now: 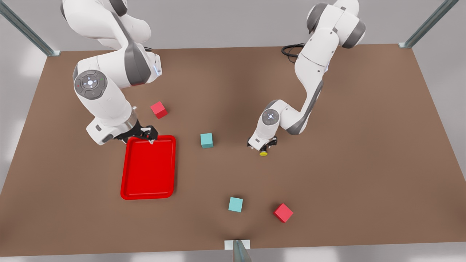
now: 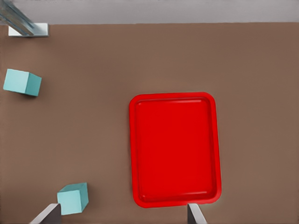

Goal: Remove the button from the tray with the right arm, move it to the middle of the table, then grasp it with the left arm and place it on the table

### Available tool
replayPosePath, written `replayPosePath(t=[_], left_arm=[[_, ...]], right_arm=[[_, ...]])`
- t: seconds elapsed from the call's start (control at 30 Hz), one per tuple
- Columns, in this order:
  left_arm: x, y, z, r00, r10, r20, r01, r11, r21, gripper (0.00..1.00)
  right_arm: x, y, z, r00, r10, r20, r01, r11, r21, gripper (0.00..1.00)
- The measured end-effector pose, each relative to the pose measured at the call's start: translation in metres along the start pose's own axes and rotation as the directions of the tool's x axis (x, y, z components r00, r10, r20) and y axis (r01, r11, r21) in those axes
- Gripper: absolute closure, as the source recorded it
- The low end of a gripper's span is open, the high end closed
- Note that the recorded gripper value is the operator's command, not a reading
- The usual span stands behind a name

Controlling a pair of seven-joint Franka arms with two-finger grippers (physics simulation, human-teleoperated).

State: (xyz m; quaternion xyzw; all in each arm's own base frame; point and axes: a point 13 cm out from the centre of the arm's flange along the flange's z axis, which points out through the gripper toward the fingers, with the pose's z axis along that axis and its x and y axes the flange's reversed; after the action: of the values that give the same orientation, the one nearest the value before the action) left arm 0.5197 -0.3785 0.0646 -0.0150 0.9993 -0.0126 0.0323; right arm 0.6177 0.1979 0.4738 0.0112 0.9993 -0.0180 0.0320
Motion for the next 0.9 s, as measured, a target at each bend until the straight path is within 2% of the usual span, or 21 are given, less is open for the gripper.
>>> replayPosePath(t=[0.43,0.5,0.57,0.63,0.7,0.8,0.9], left_arm=[[-0.002,0.029,0.022,0.996,0.088,-0.026,-0.089,0.996,-0.018,0.0],[0.0,0.03,0.024,0.994,0.107,-0.032,-0.107,0.994,-0.02,0.15],[0.001,0.029,0.025,0.992,0.124,-0.034,-0.125,0.992,-0.021,0.18],[0.001,0.028,0.025,0.99,0.138,-0.035,-0.139,0.99,-0.021,0.3],[0.001,0.028,0.025,0.988,0.149,-0.036,-0.15,0.989,-0.02,0.36],[0.001,0.029,0.026,0.986,0.162,-0.04,-0.163,0.986,-0.021,0.51],[0.0,0.028,0.024,0.984,0.174,-0.039,-0.175,0.984,-0.022,0.52]], right_arm=[[0.0,0.002,-0.003,0.994,-0.109,0.004,0.109,0.994,-0.002,0.0],[0.0,0.002,-0.003,0.993,-0.12,0.004,0.12,0.993,-0.001,0.0],[0.0,0.002,-0.003,0.991,-0.13,0.004,0.13,0.991,-0.001,0.0],[0.0,0.002,-0.003,0.99,-0.139,0.005,0.139,0.99,0.0,0.0],[-0.001,0.0,-0.003,0.99,-0.144,0.005,0.144,0.99,0.001,0.0],[-0.001,0.002,-0.003,0.988,-0.157,0.007,0.157,0.988,0.002,0.0],[-0.004,0.005,-0.001,0.986,-0.166,0.015,0.166,0.986,-0.002,0.0]])
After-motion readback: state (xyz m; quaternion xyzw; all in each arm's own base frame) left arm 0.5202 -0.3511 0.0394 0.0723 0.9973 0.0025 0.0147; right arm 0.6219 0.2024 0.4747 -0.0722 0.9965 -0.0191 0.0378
